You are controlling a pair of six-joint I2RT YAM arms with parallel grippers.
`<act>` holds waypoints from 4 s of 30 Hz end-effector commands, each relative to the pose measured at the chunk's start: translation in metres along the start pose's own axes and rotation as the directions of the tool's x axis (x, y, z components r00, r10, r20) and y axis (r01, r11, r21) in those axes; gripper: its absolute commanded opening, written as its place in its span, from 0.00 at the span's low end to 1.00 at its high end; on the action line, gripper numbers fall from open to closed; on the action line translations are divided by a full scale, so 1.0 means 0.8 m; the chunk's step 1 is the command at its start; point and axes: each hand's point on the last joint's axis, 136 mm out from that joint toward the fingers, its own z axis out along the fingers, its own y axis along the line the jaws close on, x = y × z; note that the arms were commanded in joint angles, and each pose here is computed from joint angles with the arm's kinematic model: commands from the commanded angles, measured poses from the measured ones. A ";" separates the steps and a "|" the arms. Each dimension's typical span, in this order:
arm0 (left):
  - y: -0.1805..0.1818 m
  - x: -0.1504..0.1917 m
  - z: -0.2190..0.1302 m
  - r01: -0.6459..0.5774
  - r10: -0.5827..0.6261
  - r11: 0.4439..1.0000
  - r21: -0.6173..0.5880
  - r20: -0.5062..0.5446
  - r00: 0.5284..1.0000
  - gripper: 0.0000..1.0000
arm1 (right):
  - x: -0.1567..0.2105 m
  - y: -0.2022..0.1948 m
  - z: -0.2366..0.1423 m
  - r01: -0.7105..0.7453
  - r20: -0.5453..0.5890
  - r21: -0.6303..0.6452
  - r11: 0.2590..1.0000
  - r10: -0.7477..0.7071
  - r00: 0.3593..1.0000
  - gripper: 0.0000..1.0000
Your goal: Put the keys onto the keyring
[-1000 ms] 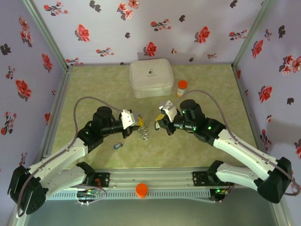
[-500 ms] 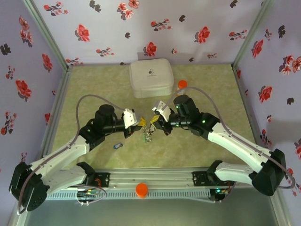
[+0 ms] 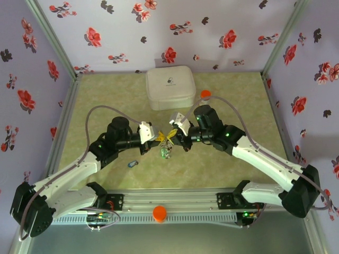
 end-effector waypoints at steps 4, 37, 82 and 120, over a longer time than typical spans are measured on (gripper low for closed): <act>-0.005 -0.023 -0.001 -0.043 0.042 0.999 0.028 0.039 0.998 0.00 | -0.025 -0.008 -0.003 0.023 0.055 0.028 0.999 -0.025 0.998 0.00; -0.004 -0.036 -0.008 -0.142 0.147 0.989 -0.044 0.188 0.971 0.00 | -0.029 -0.026 -0.031 -0.004 0.118 0.103 0.995 -0.008 0.993 0.40; -0.018 -0.043 0.000 -0.103 0.087 0.994 0.045 0.278 0.957 0.19 | -0.019 0.025 -0.003 0.296 0.223 -0.136 0.946 -0.261 0.939 0.00; -0.007 -0.019 -0.010 -0.134 0.134 0.991 0.012 0.027 0.991 0.03 | -0.021 0.022 0.010 0.369 -0.079 -0.100 0.924 -0.377 0.923 0.00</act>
